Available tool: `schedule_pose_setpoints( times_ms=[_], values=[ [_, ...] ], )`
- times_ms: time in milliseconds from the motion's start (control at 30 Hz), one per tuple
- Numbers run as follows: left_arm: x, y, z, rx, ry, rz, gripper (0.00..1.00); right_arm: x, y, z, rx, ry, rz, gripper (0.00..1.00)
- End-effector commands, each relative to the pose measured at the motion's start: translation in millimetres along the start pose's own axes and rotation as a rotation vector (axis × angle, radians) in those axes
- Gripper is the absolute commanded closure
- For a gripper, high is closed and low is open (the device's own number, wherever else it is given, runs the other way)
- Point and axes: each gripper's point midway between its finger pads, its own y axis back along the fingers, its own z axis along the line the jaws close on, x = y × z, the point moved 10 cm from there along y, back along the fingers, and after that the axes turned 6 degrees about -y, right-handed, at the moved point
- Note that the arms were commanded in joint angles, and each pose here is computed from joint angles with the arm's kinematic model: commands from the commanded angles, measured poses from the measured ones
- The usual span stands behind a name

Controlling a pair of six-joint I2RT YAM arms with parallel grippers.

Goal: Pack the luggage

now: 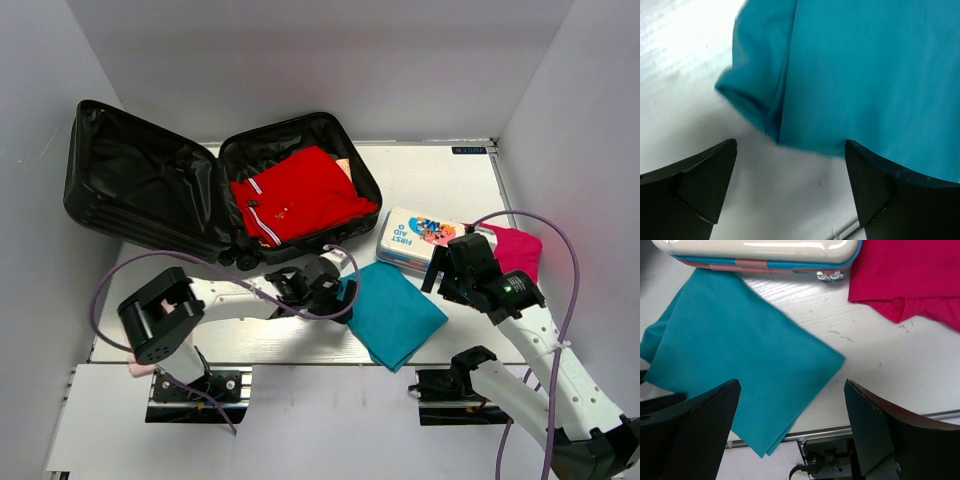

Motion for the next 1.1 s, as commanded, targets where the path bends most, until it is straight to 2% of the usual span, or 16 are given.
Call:
schedule_pose_setpoints(
  times_ms=[0,133,233,267,367,400,467,567,667,800,833,867,933,1067],
  values=[
    [-10.7,-18.1,-3.2,-0.112,0.036,-0.113,0.0,3.5,2.1,-3.0,0.005,-0.037,-0.009,0.1],
    [-8.6,-31.8,-9.3,-0.099,0.045,-0.096,0.0,4.3,0.4,-3.1,0.013,-0.035,-0.007,0.1],
    [-3.8,-37.3,-8.9,-0.148,0.008,-0.123,0.24,3.9,-0.6,-3.4,0.021,-0.042,-0.01,0.1],
    [-4.3,-37.7,-7.5,-0.17,0.005,-0.131,0.45,3.8,-0.7,-4.2,0.025,-0.042,-0.015,0.1],
    [-9.9,-33.0,-8.9,-0.168,-0.019,-0.154,0.71,2.4,0.0,-5.7,0.037,-0.039,-0.036,0.1],
    [-13.8,-31.2,-9.7,-0.163,-0.032,-0.163,0.87,1.7,0.0,-6.0,0.043,-0.034,-0.042,0.1],
    [-25.9,-21.3,-12.9,-0.137,-0.125,-0.2,0.98,0.3,-1.2,-5.5,0.05,-0.033,-0.047,0.1],
    [-49.8,-0.2,-20.3,-0.066,-0.268,-0.274,1.0,-0.8,-5.2,-3.8,0.046,-0.016,-0.049,0.1],
    [-68.0,19.8,-26.5,0.03,-0.415,-0.281,1.0,-2.8,-8.9,-1.5,0.04,-0.004,-0.056,0.1],
    [-78.7,44.3,-26.2,0.168,-0.521,-0.23,1.0,-3.5,-16.6,4.9,-0.029,0.071,-0.039,0.1],
    [-85.4,51.1,-25.9,0.175,-0.524,-0.24,1.0,-6.0,-20.1,8.6,-0.074,0.13,-0.046,0.1],
    [-82.8,53.7,-20.0,0.153,-0.516,-0.198,1.0,-5.1,-24.1,17.6,-0.165,0.184,0.004,0.1],
    [-86.6,60.8,-15.3,0.146,-0.522,-0.198,1.0,-5.5,-28.2,28.4,-0.263,0.244,0.04,0.11],
    [-77.9,62.7,5.3,0.043,-0.484,-0.115,1.0,-9.3,-53.9,48.2,-0.288,0.306,0.137,0.14]
  ],
)
